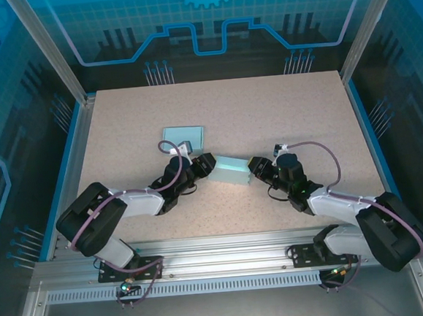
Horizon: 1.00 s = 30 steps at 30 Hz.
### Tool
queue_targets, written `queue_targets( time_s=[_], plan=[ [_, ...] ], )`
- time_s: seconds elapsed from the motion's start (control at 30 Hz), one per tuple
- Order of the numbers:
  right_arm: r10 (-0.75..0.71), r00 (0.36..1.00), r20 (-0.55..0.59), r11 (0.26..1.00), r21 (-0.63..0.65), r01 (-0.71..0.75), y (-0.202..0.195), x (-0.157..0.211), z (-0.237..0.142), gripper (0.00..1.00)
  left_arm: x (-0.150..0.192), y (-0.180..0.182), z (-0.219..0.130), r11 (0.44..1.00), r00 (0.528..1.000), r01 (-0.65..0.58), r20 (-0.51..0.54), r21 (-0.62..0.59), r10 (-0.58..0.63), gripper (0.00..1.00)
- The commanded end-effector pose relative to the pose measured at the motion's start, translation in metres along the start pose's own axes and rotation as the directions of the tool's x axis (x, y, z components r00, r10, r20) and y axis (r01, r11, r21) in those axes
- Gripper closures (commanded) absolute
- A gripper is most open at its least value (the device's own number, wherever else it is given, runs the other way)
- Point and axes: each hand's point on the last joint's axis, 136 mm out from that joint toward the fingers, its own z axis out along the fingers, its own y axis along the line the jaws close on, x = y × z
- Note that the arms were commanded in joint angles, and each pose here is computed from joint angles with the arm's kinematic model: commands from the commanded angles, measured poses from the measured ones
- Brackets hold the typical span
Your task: Fold the paper box
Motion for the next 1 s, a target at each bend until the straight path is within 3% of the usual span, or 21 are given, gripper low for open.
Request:
queue_targets(
  time_s=[0.0,0.2,0.5,0.7,0.87,0.97],
  plan=[
    [0.054,0.954,-0.294,0.886,0.455,0.090,-0.135,0.086,-0.036,0.73,0.069,0.069,-0.014,0.975,0.969,-0.044,-0.246,-0.217,-0.011,0.56],
    [0.026,0.954,-0.298,0.866,0.483,0.127,-0.141,0.084,-0.043,0.73,0.067,0.077,-0.021,0.972,0.971,-0.026,-0.238,-0.232,-0.030,0.54],
    [-0.040,0.957,-0.286,0.865,0.470,0.176,-0.127,0.074,-0.045,0.73,0.050,0.049,-0.017,0.992,0.967,0.016,-0.252,-0.128,-0.048,0.49],
    [-0.060,0.960,-0.273,0.863,0.469,0.187,-0.124,0.071,-0.047,0.73,0.040,0.054,-0.017,0.990,0.967,0.104,-0.221,-0.095,-0.123,0.57],
    [-0.079,0.959,-0.272,0.861,0.465,0.203,-0.120,0.070,-0.046,0.73,0.050,0.057,-0.014,0.986,0.955,0.143,-0.252,-0.081,-0.159,0.69],
    [-0.085,0.959,-0.272,0.863,0.460,0.207,-0.118,0.070,-0.044,0.73,0.060,0.066,-0.015,0.982,0.944,0.165,-0.273,-0.094,-0.185,0.70]
  ],
)
